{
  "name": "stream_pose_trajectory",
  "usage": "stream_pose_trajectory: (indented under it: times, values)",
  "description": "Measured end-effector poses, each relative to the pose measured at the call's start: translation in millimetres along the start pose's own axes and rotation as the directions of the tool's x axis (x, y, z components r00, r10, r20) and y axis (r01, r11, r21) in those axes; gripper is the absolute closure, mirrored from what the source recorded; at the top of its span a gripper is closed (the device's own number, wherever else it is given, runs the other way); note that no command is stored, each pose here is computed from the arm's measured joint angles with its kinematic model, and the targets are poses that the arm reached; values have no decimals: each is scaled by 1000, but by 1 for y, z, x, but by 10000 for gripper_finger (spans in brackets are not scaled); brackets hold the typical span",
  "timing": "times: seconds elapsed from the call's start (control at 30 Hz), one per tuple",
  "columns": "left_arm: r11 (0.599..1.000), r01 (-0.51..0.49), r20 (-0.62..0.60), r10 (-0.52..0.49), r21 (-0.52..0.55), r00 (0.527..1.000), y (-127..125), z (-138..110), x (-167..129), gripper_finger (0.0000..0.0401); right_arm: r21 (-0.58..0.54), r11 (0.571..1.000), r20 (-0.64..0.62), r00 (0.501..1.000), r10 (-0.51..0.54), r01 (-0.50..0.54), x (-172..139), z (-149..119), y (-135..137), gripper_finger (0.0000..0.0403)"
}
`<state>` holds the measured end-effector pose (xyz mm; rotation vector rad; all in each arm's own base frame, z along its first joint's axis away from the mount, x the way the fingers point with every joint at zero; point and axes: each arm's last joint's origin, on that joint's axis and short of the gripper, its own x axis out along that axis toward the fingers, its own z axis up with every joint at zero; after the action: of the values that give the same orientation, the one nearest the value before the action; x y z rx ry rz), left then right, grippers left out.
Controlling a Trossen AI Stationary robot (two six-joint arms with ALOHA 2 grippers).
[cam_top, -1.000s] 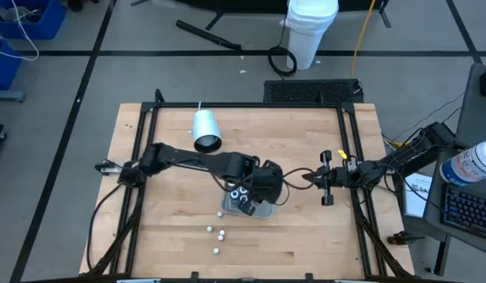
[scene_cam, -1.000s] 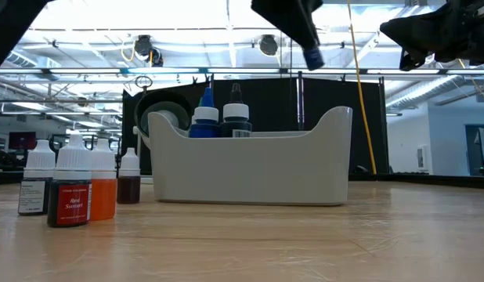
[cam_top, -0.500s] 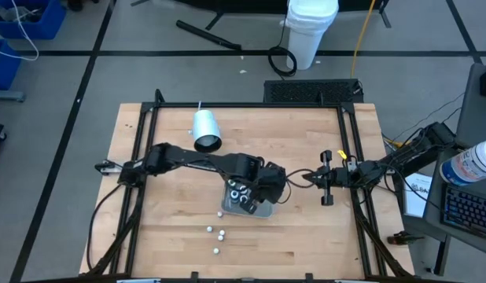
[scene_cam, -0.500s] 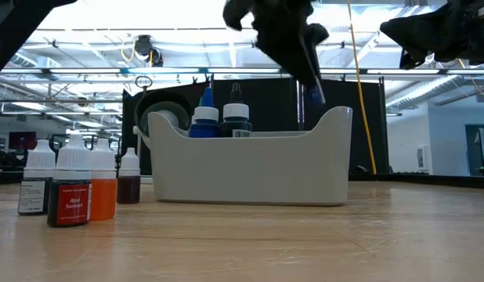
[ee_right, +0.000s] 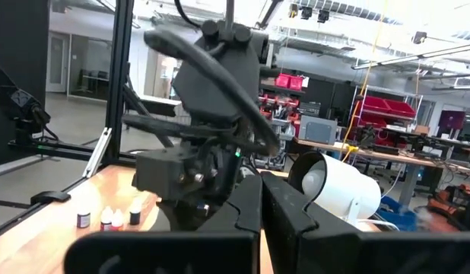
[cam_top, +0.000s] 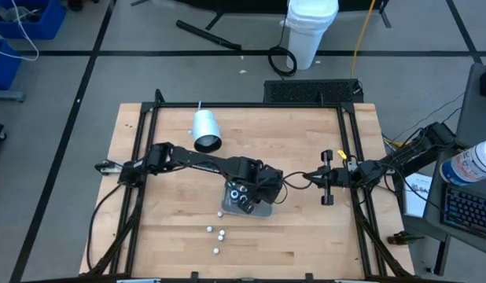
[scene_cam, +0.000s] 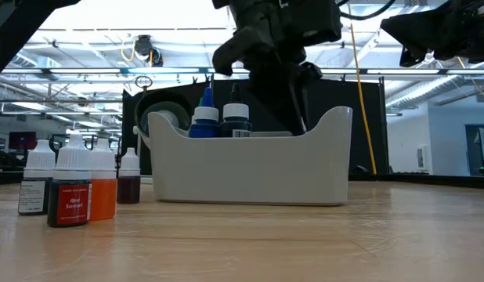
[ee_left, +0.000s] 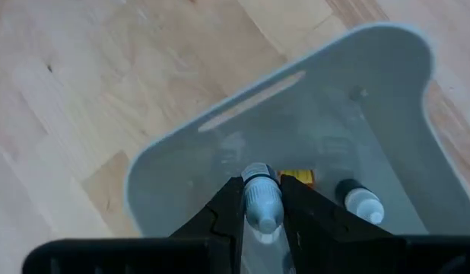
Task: Pick & Place food coloring
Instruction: Put the black food coloring bottle into the gray bin
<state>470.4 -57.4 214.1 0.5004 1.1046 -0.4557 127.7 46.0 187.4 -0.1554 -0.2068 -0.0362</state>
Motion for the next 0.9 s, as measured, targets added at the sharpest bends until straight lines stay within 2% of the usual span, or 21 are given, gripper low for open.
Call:
stream_pose_trajectory:
  times: [0.37,0.5,0.67,0.9]
  values:
    - [1000,-6,17,6,2,1000,-1,-5,13,325,-8,1000,-1,1000,0,0,0,0,0,403]
    - [999,33,63,-33,-7,997,-2,-3,14,325,-19,1000,-1,1000,0,0,0,0,0,403]
    - [998,66,27,-66,-7,997,-5,-6,36,325,-21,1000,-4,1000,1,-1,0,0,0,403]
    - [998,60,-1,-60,-8,998,-5,-9,44,325,-20,1000,-1,1000,-2,2,0,0,0,403]
